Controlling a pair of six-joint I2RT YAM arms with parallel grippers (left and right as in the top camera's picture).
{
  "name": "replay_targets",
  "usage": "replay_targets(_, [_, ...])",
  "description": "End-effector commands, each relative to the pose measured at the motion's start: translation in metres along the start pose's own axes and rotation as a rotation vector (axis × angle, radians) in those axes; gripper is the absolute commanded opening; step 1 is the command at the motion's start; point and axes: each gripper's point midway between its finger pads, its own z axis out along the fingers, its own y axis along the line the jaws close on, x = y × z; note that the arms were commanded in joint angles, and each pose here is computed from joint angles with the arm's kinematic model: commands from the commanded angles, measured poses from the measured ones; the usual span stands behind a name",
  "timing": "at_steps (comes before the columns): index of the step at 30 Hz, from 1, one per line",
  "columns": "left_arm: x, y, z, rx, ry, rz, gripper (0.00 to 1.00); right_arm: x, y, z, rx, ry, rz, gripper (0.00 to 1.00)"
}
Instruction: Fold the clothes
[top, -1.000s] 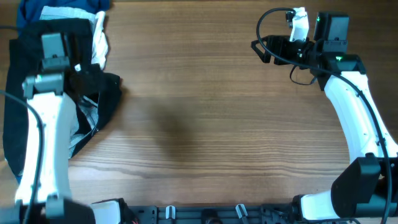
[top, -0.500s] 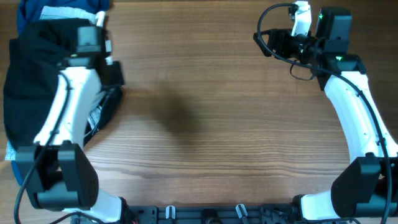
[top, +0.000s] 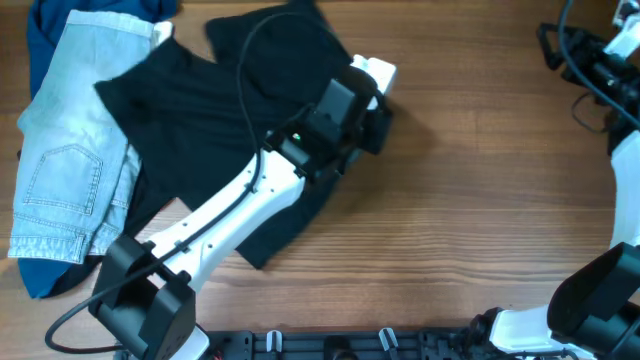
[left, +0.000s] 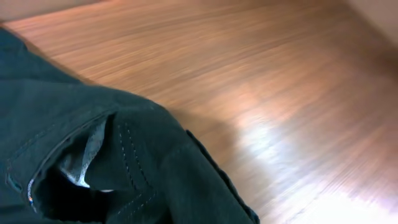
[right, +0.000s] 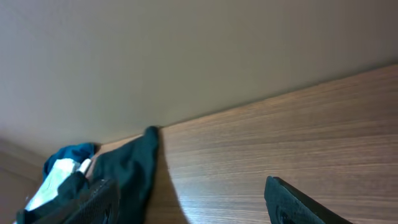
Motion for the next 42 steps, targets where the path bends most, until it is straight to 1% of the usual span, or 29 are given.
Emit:
replay_targets(1, [-0.011, -0.047, -0.013, 0.130, -0.037, 0.016, 0.05, -0.002, 0.010, 0.000, -0.054, 0.005, -0.001, 0.75])
replay_targets(2, [-0.006, -0.052, -0.013, 0.136, -0.021, 0.023, 0.25, -0.002, 0.010, 0.000, -0.053, 0.006, 0.000, 0.76])
replay_targets(3, [0.000, -0.050, -0.013, 0.116, 0.003, 0.023, 0.71, -0.001, 0.010, 0.000, -0.053, 0.008, 0.002, 0.76])
replay_targets(4, [0.000, -0.040, -0.019, 0.072, 0.012, 0.018, 1.00, -0.001, 0.010, 0.000, -0.052, 0.011, 0.005, 0.77])
replay_targets(5, [-0.006, -0.023, -0.032, 0.015, 0.008, 0.005, 1.00, 0.000, 0.010, 0.000, -0.052, 0.014, 0.008, 0.79])
replay_targets(8, [-0.041, 0.024, -0.097, -0.094, -0.059, -0.070, 1.00, 0.011, 0.013, 0.001, -0.064, 0.055, 0.027, 0.79])
replay_targets(9, [-0.046, 0.050, -0.128, -0.146, -0.079, -0.149, 1.00, 0.023, 0.017, 0.004, -0.069, 0.094, 0.020, 0.80])
replay_targets(10, [-0.040, 0.068, -0.143, -0.185, -0.065, -0.204, 1.00, 0.035, 0.021, 0.007, -0.076, 0.137, 0.012, 0.80])
replay_targets(11, [-0.027, 0.084, -0.155, -0.228, -0.024, -0.263, 1.00, 0.051, 0.026, 0.011, -0.064, 0.194, 0.013, 0.80])
replay_targets(12, [0.005, 0.103, -0.164, -0.287, 0.093, -0.353, 1.00, 0.071, 0.029, 0.016, -0.030, 0.264, 0.009, 0.81])
replay_targets(13, [0.036, 0.111, -0.167, -0.335, 0.211, -0.416, 1.00, 0.099, 0.035, 0.022, 0.013, 0.360, -0.015, 0.82])
replay_targets(15, [0.076, 0.112, -0.170, -0.375, 0.370, -0.478, 1.00, 0.128, 0.042, 0.029, 0.099, 0.456, -0.066, 0.85])
replay_targets(18, [0.140, 0.098, -0.167, -0.371, 0.611, -0.636, 1.00, 0.154, 0.056, 0.038, 0.191, 0.536, -0.145, 0.90])
replay_targets(21, [0.211, 0.092, -0.168, -0.488, 0.783, -0.835, 1.00, 0.161, 0.058, 0.043, 0.194, 0.554, -0.150, 0.90])
replay_targets(23, [0.255, 0.087, -0.165, -0.576, 0.841, -0.976, 1.00, 0.171, 0.050, 0.049, 0.204, 0.585, -0.132, 0.90])
replay_targets(24, [0.272, 0.084, -0.161, -0.620, 0.845, -1.045, 1.00, 0.180, 0.045, 0.053, 0.207, 0.609, -0.115, 0.90])
replay_targets(25, [0.280, 0.083, -0.158, -0.639, 0.841, -1.071, 1.00, 0.186, 0.040, 0.056, 0.215, 0.625, -0.093, 0.90])
replay_targets(26, [0.288, 0.080, -0.155, -0.645, 0.839, -1.075, 0.97, 0.195, 0.037, 0.061, 0.206, 0.650, -0.078, 0.90])
replay_targets(27, [0.294, 0.079, -0.152, -0.645, 0.839, -1.063, 0.91, 0.204, 0.033, 0.066, 0.197, 0.673, -0.061, 0.89])
replay_targets(28, [0.304, 0.081, -0.152, -0.684, 0.831, -1.074, 0.87, 0.212, 0.028, 0.069, 0.199, 0.693, -0.051, 0.89])
replay_targets(29, [0.315, 0.083, -0.152, -0.721, 0.824, -1.094, 0.85, 0.215, 0.026, 0.071, 0.201, 0.703, -0.046, 0.88])
replay_targets(30, [0.328, 0.087, -0.146, -0.725, 0.806, -1.111, 0.84, 0.218, 0.025, 0.071, 0.203, 0.709, -0.043, 0.88])
replay_targets(32, [0.339, 0.091, -0.133, -0.690, 0.763, -1.113, 0.82, 0.217, 0.024, 0.072, 0.202, 0.706, -0.045, 0.89])
replay_targets(34, [0.350, 0.099, -0.136, -0.733, 0.751, -1.092, 0.79, 0.217, 0.024, 0.073, 0.202, 0.705, -0.046, 0.88])
replay_targets(36, [0.357, 0.103, -0.128, -0.714, 0.717, -1.091, 0.66, 0.215, 0.025, 0.074, 0.199, 0.695, -0.051, 0.89])
replay_targets(37, [0.360, 0.104, -0.124, -0.702, 0.701, -1.092, 0.56, 0.214, 0.025, 0.075, 0.198, 0.692, -0.052, 0.89])
replay_targets(39, [0.367, 0.113, -0.122, -0.726, 0.663, -1.072, 0.30, 0.216, 0.027, 0.076, 0.191, 0.695, -0.057, 0.86])
replay_targets(41, [0.366, 0.116, -0.122, -0.737, 0.651, -1.064, 0.04, 0.221, 0.031, 0.079, 0.182, 0.707, -0.066, 0.86])
replay_targets(42, [0.366, 0.116, -0.122, -0.739, 0.649, -1.062, 0.04, 0.223, 0.032, 0.079, 0.180, 0.713, -0.067, 0.86])
